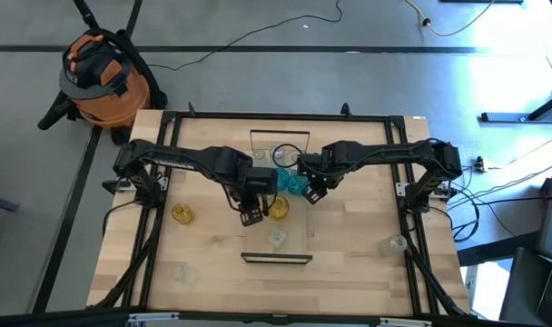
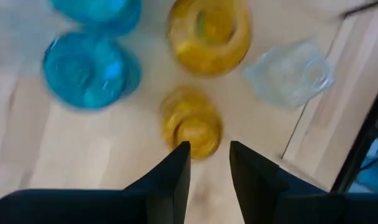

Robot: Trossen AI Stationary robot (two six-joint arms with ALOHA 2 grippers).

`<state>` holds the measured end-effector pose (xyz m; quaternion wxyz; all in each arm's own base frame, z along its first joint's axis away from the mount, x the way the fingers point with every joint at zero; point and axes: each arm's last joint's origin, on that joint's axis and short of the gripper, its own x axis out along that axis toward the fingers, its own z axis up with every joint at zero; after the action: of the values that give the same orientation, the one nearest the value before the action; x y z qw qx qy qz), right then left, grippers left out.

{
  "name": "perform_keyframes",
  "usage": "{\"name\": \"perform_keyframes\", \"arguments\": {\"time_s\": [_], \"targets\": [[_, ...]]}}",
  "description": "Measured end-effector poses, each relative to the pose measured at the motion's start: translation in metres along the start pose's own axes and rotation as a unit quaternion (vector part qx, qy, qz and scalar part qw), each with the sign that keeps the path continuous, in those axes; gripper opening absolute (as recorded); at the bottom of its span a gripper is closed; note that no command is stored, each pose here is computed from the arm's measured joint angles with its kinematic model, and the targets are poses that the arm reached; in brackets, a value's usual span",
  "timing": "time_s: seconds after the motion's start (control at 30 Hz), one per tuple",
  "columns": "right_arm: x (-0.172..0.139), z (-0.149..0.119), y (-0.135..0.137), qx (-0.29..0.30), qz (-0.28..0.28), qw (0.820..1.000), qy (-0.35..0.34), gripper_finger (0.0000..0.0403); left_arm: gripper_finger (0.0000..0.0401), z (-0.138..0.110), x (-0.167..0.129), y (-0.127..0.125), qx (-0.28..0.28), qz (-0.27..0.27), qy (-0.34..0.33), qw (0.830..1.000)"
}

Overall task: Sort vases onto shelf
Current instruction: Put the yellow vase on the shelf aligned with the other yellow vase

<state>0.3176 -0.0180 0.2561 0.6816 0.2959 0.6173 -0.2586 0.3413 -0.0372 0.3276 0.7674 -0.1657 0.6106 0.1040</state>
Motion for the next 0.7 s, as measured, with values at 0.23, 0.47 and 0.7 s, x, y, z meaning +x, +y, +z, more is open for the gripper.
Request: {"name": "perform_keyframes", "arguments": {"time_s": [0.23, 0.47, 0.7], "targets": [[0.0, 0.0, 0.0, 0.0, 0.0, 1.0, 0.0, 0.017, 0.0092, -0.013, 0.01, 0.001, -0.009, 0.013, 0.06, 0.998], [0.0, -0.006, 0.006, 0.001, -0.002, 1.0, 0.001, 0.017, 0.0046, -0.029, 0.041, 0.003, -0.043, 0.05, 0.11, 0.992], [0.0, -0.019, 0.015, 0.028, -0.034, 0.999, -0.015, 0.017, 0.0006, -0.042, 0.071, 0.004, -0.115, 0.104, 0.101, 0.983]]}}
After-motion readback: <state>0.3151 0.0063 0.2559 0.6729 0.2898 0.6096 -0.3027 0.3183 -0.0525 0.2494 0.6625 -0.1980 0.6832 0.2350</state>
